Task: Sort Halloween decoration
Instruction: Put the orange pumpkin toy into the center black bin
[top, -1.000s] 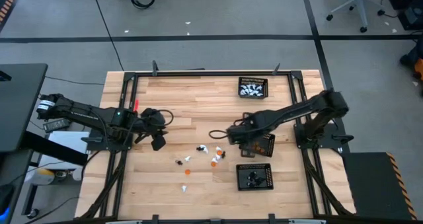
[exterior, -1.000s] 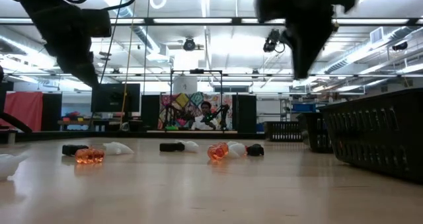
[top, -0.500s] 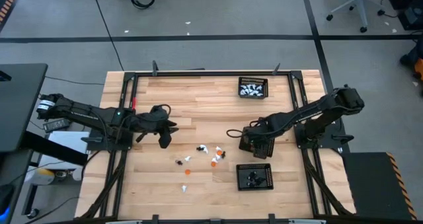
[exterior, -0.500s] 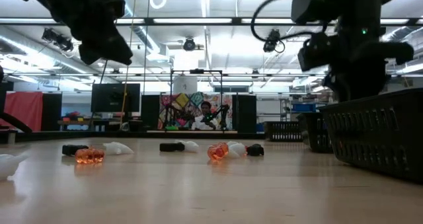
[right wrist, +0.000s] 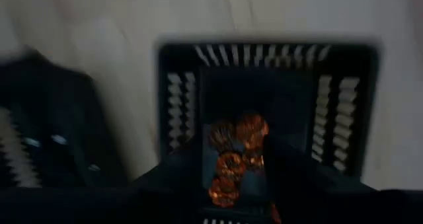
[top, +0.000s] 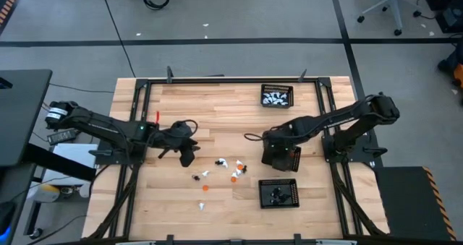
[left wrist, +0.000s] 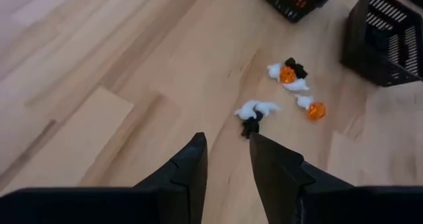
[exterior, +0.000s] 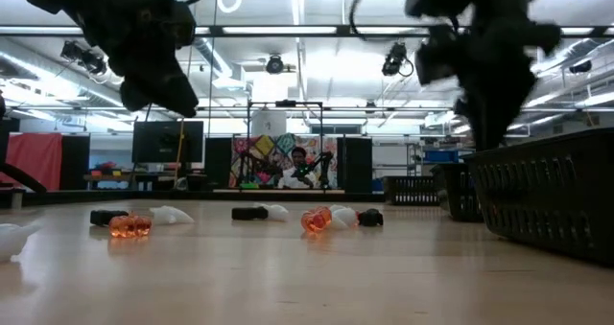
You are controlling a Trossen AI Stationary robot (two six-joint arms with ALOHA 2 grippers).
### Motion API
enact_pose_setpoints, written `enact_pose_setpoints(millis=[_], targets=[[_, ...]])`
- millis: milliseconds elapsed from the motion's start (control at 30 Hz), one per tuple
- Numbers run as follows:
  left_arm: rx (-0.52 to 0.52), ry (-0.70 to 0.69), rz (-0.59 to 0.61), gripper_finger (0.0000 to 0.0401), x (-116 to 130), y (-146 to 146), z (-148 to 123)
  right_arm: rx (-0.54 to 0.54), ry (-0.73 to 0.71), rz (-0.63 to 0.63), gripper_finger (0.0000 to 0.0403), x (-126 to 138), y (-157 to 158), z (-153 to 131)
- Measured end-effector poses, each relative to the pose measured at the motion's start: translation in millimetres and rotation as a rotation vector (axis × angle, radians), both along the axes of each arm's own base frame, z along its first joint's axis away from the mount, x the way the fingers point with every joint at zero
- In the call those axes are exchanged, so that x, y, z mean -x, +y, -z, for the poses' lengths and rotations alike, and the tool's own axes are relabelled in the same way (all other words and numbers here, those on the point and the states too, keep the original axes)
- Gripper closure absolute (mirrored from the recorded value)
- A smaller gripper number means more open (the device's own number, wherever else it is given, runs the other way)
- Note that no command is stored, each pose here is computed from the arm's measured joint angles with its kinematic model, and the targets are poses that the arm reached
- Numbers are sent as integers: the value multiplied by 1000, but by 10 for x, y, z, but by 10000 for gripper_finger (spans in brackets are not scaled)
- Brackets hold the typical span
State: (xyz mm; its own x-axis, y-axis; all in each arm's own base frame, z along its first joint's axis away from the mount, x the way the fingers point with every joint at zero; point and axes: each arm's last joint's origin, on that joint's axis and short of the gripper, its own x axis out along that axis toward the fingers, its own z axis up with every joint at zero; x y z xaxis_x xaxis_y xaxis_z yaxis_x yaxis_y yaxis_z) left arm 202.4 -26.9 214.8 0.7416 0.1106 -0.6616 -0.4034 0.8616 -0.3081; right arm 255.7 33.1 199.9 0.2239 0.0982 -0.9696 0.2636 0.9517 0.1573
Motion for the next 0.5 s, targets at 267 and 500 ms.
enact_pose_setpoints(millis=[267,500], targets=[[-12,9,12,278,-6,-2,12,69,-192,-58,243,-486,69,-325],[-58,25,55,278,0,-1,19,-1,-246,-219,230,-1123,250,-237]])
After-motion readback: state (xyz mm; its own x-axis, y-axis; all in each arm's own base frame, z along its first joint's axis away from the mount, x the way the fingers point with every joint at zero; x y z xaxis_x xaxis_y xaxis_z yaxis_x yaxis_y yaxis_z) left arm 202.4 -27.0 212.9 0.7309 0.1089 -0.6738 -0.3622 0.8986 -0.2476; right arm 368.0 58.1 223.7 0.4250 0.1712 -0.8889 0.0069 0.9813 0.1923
